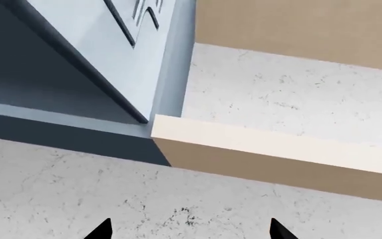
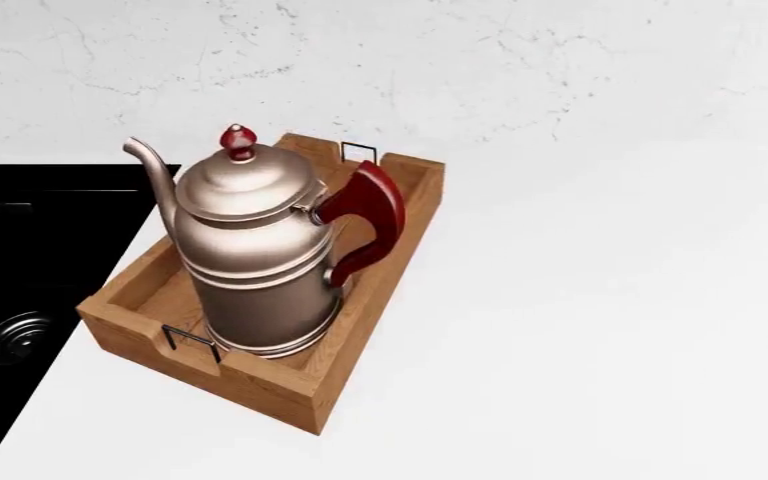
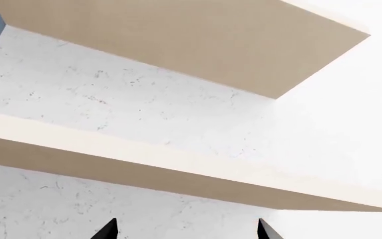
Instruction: Pick the kettle from the counter and place it on the tray. Then pick the mug from the cabinet and place it on the tray. Then close the cabinet doors.
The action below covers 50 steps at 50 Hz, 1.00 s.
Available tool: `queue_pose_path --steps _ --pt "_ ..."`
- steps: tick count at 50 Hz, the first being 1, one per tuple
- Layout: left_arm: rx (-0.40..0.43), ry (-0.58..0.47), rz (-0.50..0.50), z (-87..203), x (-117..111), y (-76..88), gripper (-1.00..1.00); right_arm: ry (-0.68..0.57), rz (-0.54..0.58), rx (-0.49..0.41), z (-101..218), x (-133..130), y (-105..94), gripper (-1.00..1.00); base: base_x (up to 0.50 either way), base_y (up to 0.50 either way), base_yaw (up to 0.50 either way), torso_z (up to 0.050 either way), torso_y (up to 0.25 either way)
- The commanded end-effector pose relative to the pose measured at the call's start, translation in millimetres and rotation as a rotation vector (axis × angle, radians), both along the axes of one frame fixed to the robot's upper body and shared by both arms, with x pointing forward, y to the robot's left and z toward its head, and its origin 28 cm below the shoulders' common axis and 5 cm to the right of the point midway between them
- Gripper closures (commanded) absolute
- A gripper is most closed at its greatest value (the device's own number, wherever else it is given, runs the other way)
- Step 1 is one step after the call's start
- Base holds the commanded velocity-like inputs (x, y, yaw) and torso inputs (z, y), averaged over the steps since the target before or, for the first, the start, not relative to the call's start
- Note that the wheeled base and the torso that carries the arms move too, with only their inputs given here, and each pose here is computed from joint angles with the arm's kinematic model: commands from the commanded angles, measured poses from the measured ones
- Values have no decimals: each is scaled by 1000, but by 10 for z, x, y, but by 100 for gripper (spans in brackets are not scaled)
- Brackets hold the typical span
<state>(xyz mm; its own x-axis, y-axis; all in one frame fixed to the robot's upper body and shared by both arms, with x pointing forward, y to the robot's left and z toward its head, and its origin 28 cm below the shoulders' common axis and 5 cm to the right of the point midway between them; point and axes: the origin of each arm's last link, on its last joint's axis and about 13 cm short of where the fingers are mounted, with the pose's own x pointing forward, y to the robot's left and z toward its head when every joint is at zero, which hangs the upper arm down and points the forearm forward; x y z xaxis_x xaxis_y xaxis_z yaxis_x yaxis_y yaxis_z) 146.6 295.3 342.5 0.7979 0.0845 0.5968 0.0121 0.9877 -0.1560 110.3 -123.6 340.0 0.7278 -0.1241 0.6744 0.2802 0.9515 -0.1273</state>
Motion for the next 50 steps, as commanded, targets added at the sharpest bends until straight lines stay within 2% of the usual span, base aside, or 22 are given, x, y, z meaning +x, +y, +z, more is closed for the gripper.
queue_pose_path --steps 1,21,34,37,44,50 --pt "0 -7 -4 3 -21 -6 -100 -12 -16 0 -9 -12 -23 -100 0 219 0 0 0" --pt "-9 -2 2 -23 -16 31 -100 -12 -9 -7 -19 9 -5 -100 1 488 0 0 0" --pt "-2 2 1 -20 -14 29 -100 -15 -21 32 -8 -2 -30 -100 0 0 0 0 0" --pt "-5 1 6 -7 -16 34 -100 8 -63 21 3 -1 -56 -100 0 0 0 0 0" --pt "-10 -3 13 17 -27 49 -100 39 -192 76 173 -18 -179 -100 0 0 0 0 0" --pt "-8 -1 10 -1 -30 49 -100 6 -282 81 293 -58 -259 -100 0 0 0 0 0"
